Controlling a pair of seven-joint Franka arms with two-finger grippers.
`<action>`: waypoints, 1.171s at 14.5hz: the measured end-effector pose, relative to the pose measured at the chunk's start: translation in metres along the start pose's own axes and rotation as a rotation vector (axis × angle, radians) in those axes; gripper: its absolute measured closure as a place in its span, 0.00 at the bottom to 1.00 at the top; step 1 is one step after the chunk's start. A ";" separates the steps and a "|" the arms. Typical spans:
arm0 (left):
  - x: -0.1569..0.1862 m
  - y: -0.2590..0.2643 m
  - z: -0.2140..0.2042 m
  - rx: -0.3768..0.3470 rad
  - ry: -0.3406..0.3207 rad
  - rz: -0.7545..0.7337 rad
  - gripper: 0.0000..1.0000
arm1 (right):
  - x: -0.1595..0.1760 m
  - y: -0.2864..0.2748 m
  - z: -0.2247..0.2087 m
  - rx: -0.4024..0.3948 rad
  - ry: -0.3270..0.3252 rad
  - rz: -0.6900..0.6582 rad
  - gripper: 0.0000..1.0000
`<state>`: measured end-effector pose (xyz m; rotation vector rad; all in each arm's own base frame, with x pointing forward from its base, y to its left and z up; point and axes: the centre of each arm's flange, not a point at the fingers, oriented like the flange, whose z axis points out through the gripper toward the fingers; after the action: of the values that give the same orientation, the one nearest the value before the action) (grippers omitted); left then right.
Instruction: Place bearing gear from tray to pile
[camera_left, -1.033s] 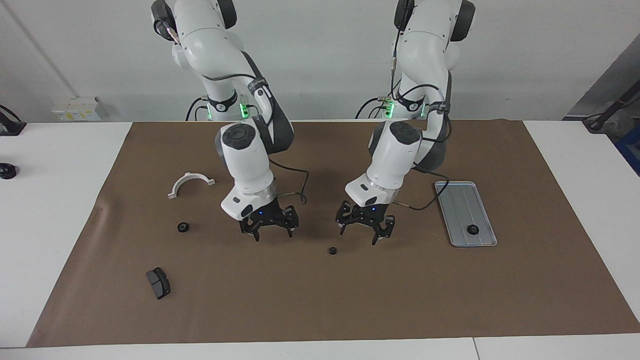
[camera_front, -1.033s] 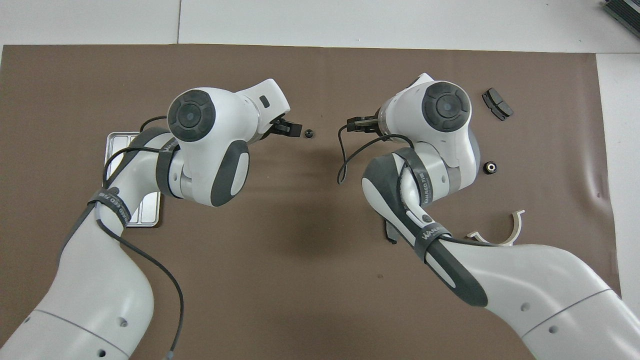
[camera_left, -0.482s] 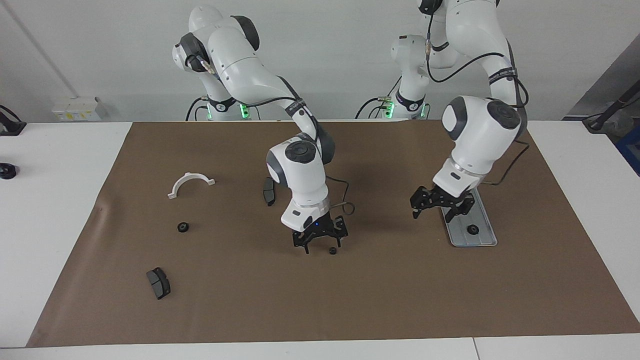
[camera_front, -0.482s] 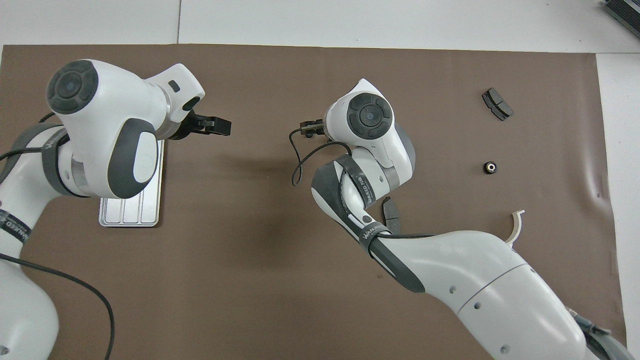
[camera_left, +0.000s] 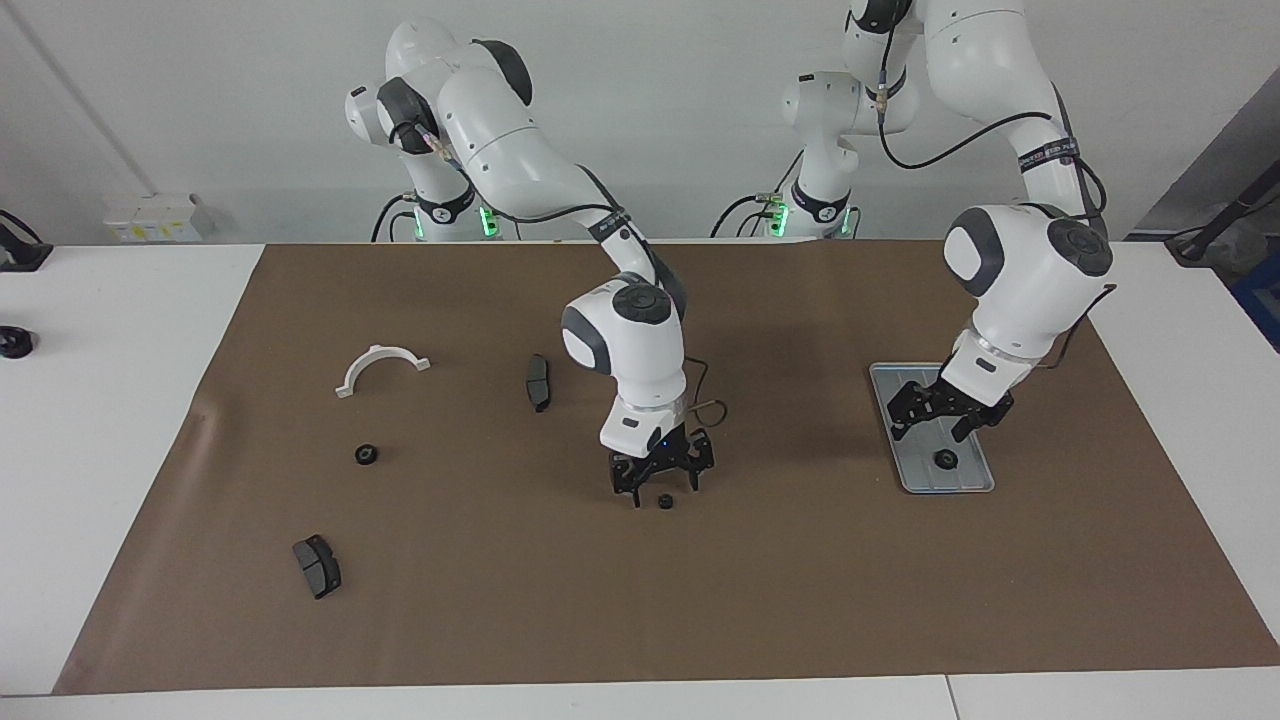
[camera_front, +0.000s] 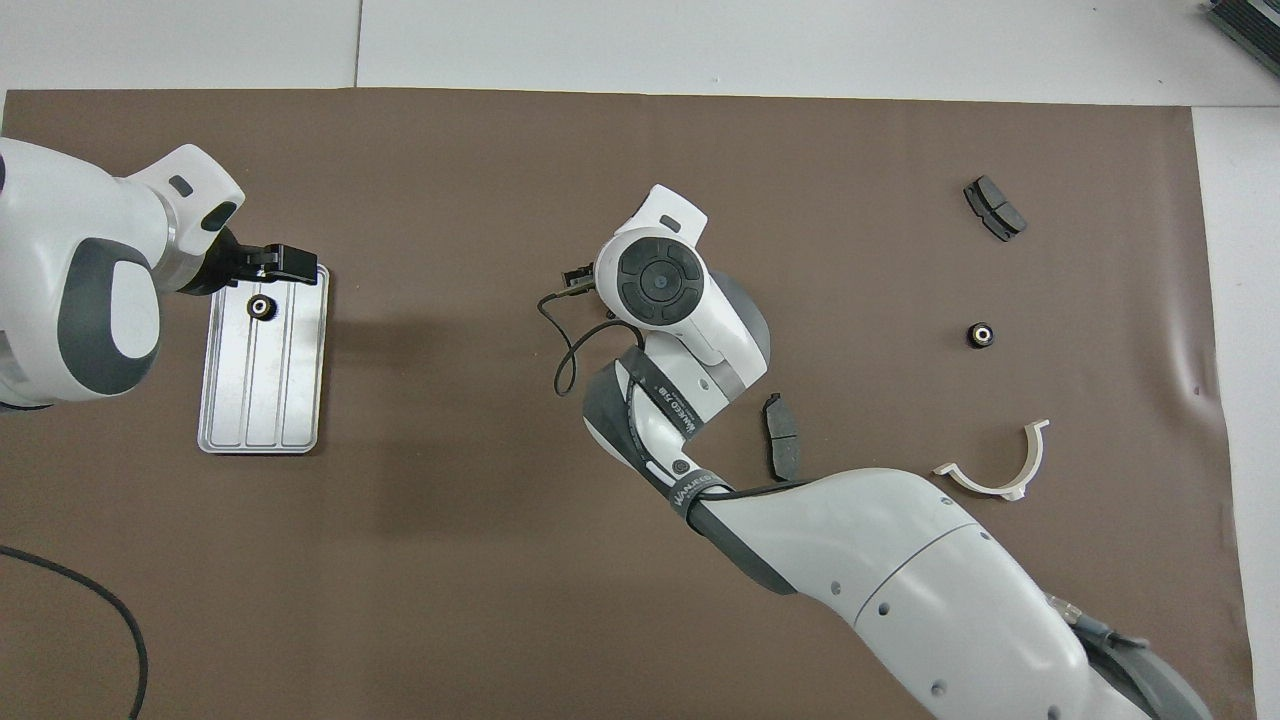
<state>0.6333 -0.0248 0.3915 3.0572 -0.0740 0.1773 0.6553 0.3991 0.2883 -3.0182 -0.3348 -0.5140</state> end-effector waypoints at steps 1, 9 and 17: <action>-0.002 -0.008 0.003 0.010 0.010 -0.010 0.00 | 0.000 0.000 0.000 0.000 0.001 0.000 0.27; -0.018 -0.042 0.051 0.047 0.087 -0.061 0.00 | 0.000 -0.001 0.004 -0.008 0.010 -0.002 0.70; -0.020 -0.052 0.082 0.060 0.077 -0.070 0.00 | 0.033 0.045 -0.040 -0.057 0.015 0.067 0.77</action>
<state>0.6259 0.0209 0.3040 3.1032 0.0444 0.2969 0.6824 0.3583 0.3361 -3.0658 -0.2215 -0.5504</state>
